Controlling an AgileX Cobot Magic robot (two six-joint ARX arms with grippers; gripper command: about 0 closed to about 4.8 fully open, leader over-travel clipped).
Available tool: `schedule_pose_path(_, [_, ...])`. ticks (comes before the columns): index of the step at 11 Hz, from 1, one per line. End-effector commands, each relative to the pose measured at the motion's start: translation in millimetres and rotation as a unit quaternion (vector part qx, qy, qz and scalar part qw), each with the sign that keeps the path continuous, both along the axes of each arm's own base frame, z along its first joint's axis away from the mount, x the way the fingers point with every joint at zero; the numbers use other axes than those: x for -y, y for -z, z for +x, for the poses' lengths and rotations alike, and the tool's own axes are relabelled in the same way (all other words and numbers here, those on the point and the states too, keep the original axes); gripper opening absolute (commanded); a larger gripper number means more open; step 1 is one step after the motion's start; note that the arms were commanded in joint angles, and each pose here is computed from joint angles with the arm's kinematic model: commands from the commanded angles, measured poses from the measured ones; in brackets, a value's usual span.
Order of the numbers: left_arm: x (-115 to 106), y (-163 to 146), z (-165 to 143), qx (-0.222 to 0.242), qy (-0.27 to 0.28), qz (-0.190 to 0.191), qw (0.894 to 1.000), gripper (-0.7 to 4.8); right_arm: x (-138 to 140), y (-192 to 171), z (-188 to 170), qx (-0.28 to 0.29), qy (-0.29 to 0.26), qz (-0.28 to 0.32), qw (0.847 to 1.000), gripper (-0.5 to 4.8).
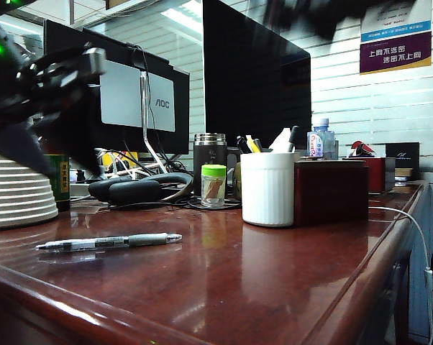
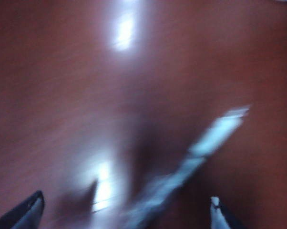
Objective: Pick up all the pens on the desk and put them into the pen holder one by one.
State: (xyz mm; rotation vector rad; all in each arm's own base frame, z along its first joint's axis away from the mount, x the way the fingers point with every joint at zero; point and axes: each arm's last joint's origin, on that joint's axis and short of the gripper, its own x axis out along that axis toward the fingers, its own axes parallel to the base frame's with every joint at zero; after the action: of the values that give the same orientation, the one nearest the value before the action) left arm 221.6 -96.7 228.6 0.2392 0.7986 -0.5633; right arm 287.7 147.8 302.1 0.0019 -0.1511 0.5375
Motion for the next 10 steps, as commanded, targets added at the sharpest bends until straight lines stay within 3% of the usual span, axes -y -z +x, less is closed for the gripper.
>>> schedule_pose_path(1, [7.0, -7.4, 2.6, -0.015, 0.064, -0.062, 0.996, 4.79, 33.9, -56.8, -47.8, 0.034, 0.022, 0.012, 0.999, 2.36])
schedule_pose_path(2, [10.0, -10.1, 8.9, -0.026, 0.068, -0.060, 0.996, 4.79, 45.8, -64.9, -61.8, 0.021, 0.032, 0.005, 0.999, 2.36])
schedule_pose_path(4, [25.7, -7.0, 29.0, -0.075, 0.114, -0.014, 0.990, 4.79, 68.5, -74.8, -88.6, -0.004, 0.063, -0.006, 0.998, 2.35])
schedule_pose_path(6, [34.2, 4.0, 43.8, -0.127, 0.139, 0.038, 0.981, 4.79, 78.3, -77.4, -100.7, -0.010, 0.076, -0.025, 0.997, 2.36])
schedule_pose_path(8, [35.9, 16.9, 50.6, -0.170, 0.164, 0.111, 0.965, 4.79, 84.3, -80.0, -107.9, -0.007, 0.085, -0.029, 0.996, 2.35])
schedule_pose_path(10, [36.2, 23.3, 50.9, -0.178, 0.190, 0.126, 0.957, 4.79, 85.4, -80.6, -110.5, -0.008, 0.086, -0.029, 0.996, 2.36])
